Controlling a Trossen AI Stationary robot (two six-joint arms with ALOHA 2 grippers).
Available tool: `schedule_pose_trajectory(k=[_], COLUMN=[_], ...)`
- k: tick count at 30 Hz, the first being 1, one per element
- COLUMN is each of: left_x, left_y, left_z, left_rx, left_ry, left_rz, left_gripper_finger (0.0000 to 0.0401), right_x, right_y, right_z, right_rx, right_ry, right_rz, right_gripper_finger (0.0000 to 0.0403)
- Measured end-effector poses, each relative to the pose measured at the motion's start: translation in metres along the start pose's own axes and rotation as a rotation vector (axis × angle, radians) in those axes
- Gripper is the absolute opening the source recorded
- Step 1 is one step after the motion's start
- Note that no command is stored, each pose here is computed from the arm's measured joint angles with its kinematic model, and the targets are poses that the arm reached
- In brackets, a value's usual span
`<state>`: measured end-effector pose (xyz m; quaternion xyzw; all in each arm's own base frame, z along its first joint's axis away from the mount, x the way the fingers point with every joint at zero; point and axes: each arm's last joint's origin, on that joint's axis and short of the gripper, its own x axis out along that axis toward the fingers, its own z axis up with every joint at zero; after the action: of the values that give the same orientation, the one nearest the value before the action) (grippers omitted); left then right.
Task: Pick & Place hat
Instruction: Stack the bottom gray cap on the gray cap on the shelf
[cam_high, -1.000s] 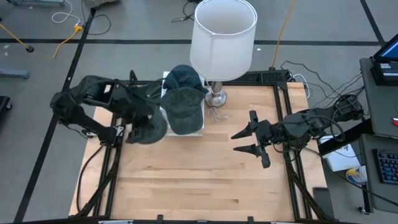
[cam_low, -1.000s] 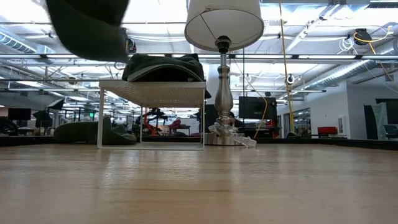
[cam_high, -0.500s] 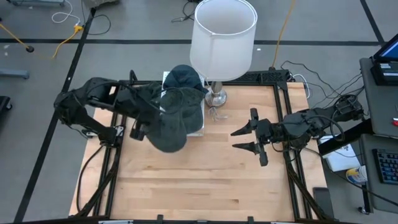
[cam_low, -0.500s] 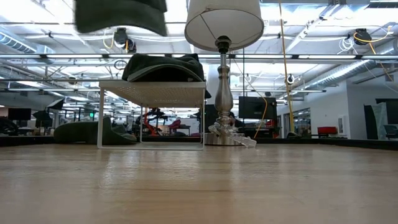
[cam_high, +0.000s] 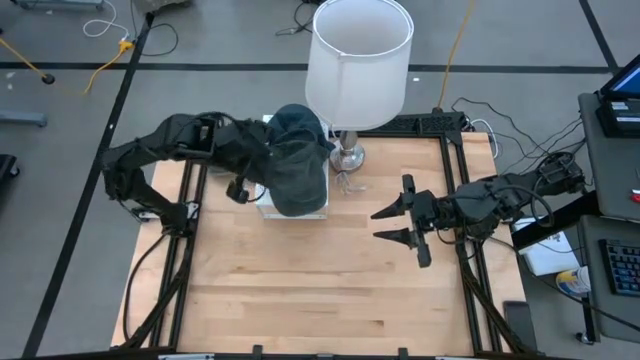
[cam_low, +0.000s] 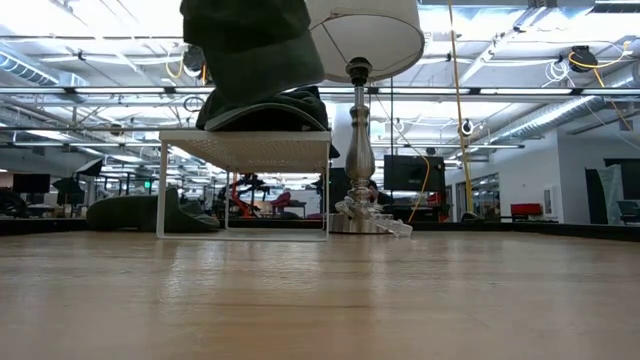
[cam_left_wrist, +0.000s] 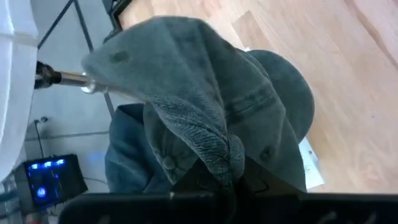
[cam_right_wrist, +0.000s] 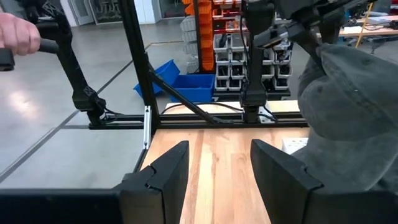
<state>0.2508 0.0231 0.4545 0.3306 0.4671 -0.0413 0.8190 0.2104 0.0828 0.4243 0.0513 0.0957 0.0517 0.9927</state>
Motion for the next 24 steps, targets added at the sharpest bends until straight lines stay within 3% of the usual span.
schedule_pose_trajectory(k=[6,13,19,24], left_x=[0.009,-0.01,-0.011,0.005], left_y=[0.013,0.013,0.015,0.02], left_z=[-0.004,-0.001,-0.006,-0.005], left_rx=[0.009,-0.005,-0.023,-0.03], left_ry=[-0.018,-0.197,-0.175,-0.147], left_rz=[-0.014,-0.008,0.001,-0.034], left_gripper_finger=[0.0007,0.0006,0.0008,0.0005], right_x=[0.0,0.0,0.0,0.0], right_y=[-0.001,-0.001,-0.001,-0.001], right_z=[0.0,0.0,0.0,0.001], right_rx=[0.001,0.001,0.001,0.002], right_ry=[-0.006,-0.006,-0.007,-0.009], right_rz=[-0.026,-0.027,-0.027,-0.027], right_gripper_finger=[0.0164,0.0164,0.0164,0.0164])
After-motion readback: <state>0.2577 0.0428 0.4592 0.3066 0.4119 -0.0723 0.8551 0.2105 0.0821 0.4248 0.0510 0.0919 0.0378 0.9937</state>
